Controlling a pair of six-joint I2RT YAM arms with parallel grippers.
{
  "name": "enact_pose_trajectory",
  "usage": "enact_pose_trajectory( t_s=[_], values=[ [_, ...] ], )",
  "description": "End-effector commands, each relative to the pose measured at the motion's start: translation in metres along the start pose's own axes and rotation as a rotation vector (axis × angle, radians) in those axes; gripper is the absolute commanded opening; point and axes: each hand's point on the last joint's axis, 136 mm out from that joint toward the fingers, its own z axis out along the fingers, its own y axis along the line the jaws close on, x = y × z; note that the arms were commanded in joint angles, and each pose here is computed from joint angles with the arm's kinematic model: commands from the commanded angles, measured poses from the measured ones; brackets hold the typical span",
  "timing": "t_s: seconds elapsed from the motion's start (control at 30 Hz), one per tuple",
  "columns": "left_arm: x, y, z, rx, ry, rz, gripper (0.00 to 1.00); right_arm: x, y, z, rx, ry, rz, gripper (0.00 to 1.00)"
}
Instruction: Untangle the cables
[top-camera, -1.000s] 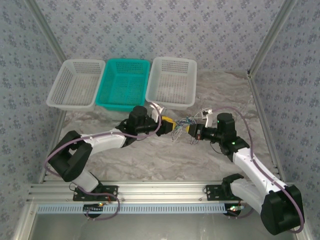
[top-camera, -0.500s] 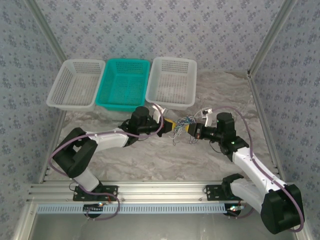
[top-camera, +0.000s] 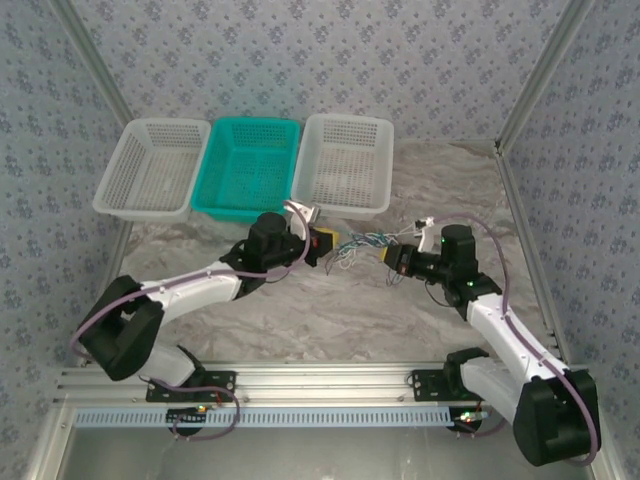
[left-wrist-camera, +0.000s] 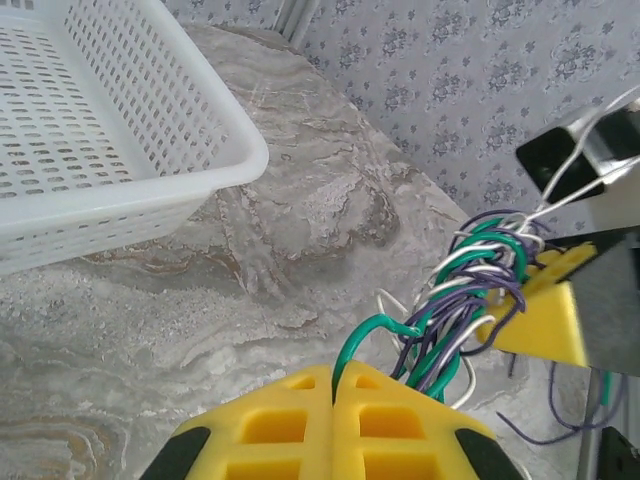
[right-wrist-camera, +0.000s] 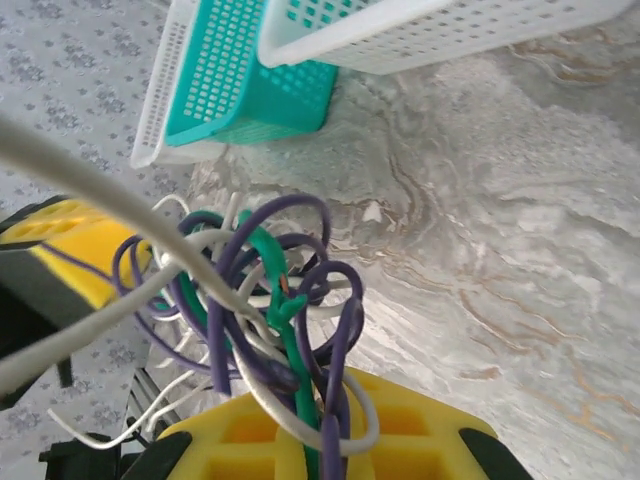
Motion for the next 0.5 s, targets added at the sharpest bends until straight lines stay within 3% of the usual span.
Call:
enact_pose_trajectory(
  t_s=[0.0, 0.2, 0.4, 0.47],
  values=[
    [-0.011, 0.084, -0.036, -0.358, -0.076, -0.072, 0.00, 0.011, -0.074, -0.016, 0.255, -0.046, 0.205, 0.00],
    [-0.019, 0.093, -0.061, -0.394, -0.113, -0.075, 0.00, 0.020, -0.094, -0.025, 0.300, -0.056, 0.250, 0.02],
    [-0.014, 0.021, -0.033, 0.020, -0.032, 0.033, 0.00, 0.019, -0.065, -0.016, 0.161, -0.011, 0.187, 0.03],
    [-0.006, 0.004, -0.024, 0.094, 0.004, 0.043, 0.11, 0.016, -0.057, -0.015, 0.145, 0.007, 0.131, 0.03]
  ],
)
